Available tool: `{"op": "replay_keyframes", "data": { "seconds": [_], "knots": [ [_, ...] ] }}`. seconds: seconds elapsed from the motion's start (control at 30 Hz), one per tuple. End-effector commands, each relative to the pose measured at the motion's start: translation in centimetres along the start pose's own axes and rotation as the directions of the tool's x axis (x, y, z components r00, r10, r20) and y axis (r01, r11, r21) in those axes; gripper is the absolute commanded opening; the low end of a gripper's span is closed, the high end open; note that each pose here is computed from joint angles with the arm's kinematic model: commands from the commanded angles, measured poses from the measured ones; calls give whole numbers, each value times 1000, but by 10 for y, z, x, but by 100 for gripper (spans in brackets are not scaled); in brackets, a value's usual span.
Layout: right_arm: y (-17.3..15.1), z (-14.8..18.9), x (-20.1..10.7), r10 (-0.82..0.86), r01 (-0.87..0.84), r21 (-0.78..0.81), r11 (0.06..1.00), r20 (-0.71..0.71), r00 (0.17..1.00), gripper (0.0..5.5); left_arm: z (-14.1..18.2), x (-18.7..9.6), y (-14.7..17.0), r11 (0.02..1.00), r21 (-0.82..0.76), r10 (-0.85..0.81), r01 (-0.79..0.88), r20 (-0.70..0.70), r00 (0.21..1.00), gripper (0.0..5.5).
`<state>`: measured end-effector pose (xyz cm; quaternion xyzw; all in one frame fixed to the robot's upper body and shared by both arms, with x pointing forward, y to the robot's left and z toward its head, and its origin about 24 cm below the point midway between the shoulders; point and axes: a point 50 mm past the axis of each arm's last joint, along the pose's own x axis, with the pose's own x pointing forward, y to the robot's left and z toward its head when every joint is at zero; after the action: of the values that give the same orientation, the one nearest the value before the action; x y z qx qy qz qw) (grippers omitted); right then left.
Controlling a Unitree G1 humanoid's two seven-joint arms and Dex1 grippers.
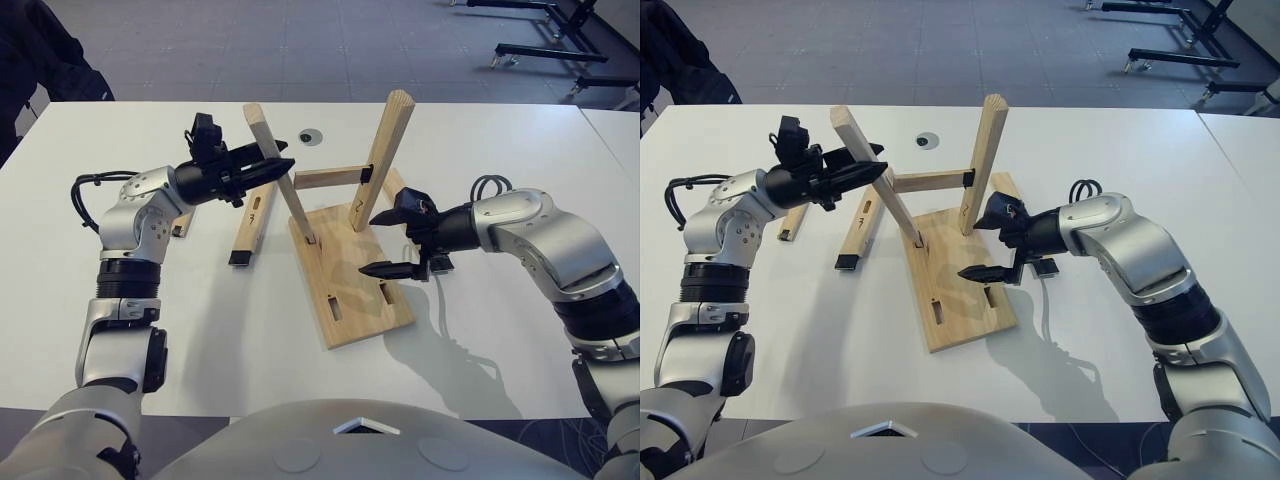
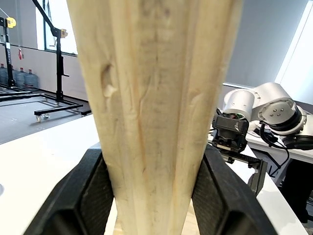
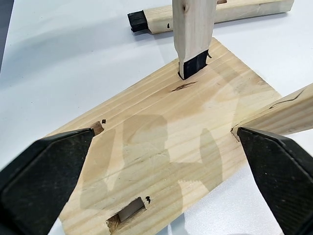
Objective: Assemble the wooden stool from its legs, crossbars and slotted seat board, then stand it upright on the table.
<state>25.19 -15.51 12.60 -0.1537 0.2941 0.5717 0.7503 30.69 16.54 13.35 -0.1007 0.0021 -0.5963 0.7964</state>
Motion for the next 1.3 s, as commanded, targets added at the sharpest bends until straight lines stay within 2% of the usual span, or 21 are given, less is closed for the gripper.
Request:
{"op": "replay_keyframes", "data": {
  "seconds": [0.03, 0.4, 0.8, 0.97, 1.07, 1.3],
  "knots": [
    [0, 5, -1, -8, 8, -3, 1000, 13, 1000, 540, -2, 2, -9, 999, 0, -39, 40, -51, 998, 204],
    [3, 11, -4, -6, 7, -30, 1000, 39, 999, 540, -1, 4, -17, 997, 54, -43, 48, -90, 995, 204],
    [7, 19, -6, 21, -22, 2, 1000, 97, 995, 540, 5, 3, -14, 988, 153, 24, -5, -128, 991, 204],
    [15, 51, -28, 127, -129, -8, 992, 246, 961, 540, 7, 3, -12, 988, 155, 19, 1, -130, 991, 204],
    [15, 71, -44, 135, -133, -27, 991, 313, 940, 540, 7, 3, -11, 988, 151, 19, 0, -129, 991, 204],
    [12, 105, -61, 74, -78, -10, 997, 476, 876, 407, 5, 6, -8, 990, 142, 15, 5, -136, 991, 204]
  ]
}}
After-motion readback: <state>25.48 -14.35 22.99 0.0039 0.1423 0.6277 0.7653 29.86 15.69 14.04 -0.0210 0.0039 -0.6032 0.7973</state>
